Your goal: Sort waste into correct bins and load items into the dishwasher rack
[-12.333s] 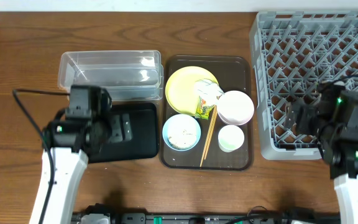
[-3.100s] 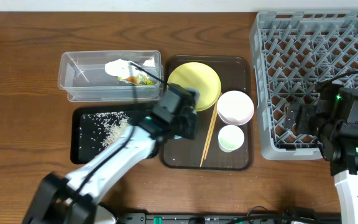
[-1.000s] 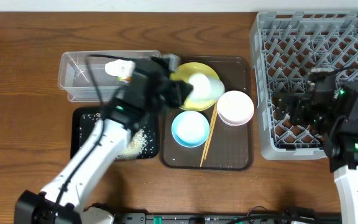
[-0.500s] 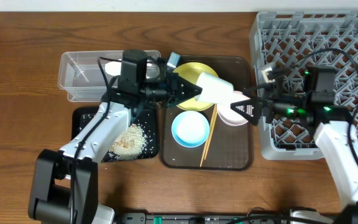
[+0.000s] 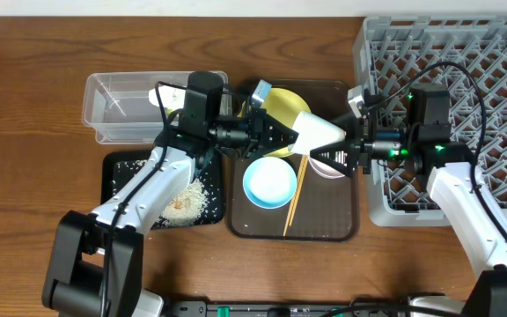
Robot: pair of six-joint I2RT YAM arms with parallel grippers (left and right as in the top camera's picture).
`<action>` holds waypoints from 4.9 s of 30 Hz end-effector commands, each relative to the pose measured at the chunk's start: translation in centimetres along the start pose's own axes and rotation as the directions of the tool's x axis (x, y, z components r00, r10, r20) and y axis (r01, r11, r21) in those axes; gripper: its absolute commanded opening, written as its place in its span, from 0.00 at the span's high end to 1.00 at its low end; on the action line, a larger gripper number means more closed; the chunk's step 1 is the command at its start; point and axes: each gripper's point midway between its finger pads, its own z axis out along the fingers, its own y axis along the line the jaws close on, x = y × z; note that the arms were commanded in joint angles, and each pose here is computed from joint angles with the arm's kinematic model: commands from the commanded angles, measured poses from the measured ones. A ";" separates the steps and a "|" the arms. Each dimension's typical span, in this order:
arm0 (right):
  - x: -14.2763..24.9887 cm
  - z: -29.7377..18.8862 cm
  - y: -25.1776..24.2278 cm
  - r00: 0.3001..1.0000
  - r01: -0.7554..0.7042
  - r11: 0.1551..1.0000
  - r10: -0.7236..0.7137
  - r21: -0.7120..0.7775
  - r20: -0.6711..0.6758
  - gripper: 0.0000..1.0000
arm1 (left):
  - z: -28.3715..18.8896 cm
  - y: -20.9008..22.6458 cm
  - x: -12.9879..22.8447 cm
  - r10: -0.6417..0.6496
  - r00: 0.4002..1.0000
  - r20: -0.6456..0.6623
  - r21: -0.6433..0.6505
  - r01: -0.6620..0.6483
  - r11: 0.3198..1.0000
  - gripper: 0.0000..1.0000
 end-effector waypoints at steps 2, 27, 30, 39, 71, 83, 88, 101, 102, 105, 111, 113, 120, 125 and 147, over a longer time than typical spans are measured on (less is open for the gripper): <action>-0.6 0.1 0.5 1.000 0.024 1.000 -0.024 -0.019 0.004 0.28 | 0.0 -0.7 0.4 0.012 1.000 -0.027 0.023 -0.011 1.000 0.94; 0.9 -2.9 -7.8 0.996 -0.040 0.880 0.070 0.474 -0.048 0.47 | -3.6 6.5 -3.5 0.214 0.961 0.177 -0.345 -0.143 0.928 0.55; 1.1 -4.9 -8.6 0.990 -0.057 0.798 0.121 0.600 -0.067 0.50 | -6.0 7.6 -3.3 0.264 0.946 0.185 -0.457 -0.156 0.876 0.52; -0.4 -14.0 -6.7 0.941 -0.105 0.477 0.331 0.873 -0.068 0.62 | -15.6 6.5 -1.3 0.428 0.865 0.264 -0.810 -0.042 0.585 0.53; 12.5 -28.0 -12.3 0.515 -0.305 -0.179 0.795 0.935 0.320 0.37 | -19.0 5.0 0.2 0.490 0.820 0.296 -0.878 0.031 0.478 0.52; 8.0 -26.5 -12.1 0.605 -0.420 -0.069 0.722 0.905 0.336 0.01 | -19.2 5.8 1.0 0.459 0.841 0.287 -0.887 0.052 0.459 0.47; 1.6 -23.6 -10.6 0.755 -0.461 0.157 0.587 0.873 0.293 0.05 | -21.0 7.8 2.4 0.409 0.870 0.275 -0.927 0.127 0.352 0.47; 2.2 -9.5 -7.7 0.791 -0.268 0.354 0.611 0.896 -0.004 0.18 | -21.9 9.6 3.2 0.353 0.898 0.262 -0.946 0.166 0.279 0.45; 2.9 -9.2 -7.8 0.782 -0.249 0.327 0.623 0.912 -0.010 0.18 | -21.9 9.6 3.2 0.353 0.898 0.262 -0.946 0.166 0.279 0.45; 5.8 -8.4 -8.5 0.740 -0.193 0.213 0.672 0.958 0.000 0.19 | -21.9 9.6 3.2 0.354 0.898 0.262 -0.946 0.167 0.279 0.45; 10.3 -6.0 -10.2 0.669 -0.172 0.141 0.743 0.975 0.011 0.23 | -21.9 9.6 3.2 0.353 0.898 0.262 -0.946 0.166 0.279 0.45; 11.6 -6.1 -11.0 0.650 -0.165 0.079 0.758 0.983 0.048 0.23 | -21.9 9.6 3.2 0.353 0.898 0.262 -0.946 0.166 0.279 0.45; 14.3 -6.5 -13.2 0.613 -0.158 -0.044 0.779 0.987 0.133 0.23 | -21.8 9.6 3.3 0.352 0.899 0.262 -0.945 0.165 0.282 0.45; 14.7 -5.7 -14.5 0.621 -0.166 -0.037 0.772 0.985 0.133 0.28 | -21.8 9.6 3.2 0.353 0.898 0.262 -0.945 0.165 0.282 0.45; 16.4 -5.8 -14.9 0.600 -0.196 -0.091 0.777 0.976 0.192 0.91 | -21.8 9.6 3.3 0.352 0.899 0.262 -0.945 0.165 0.282 0.44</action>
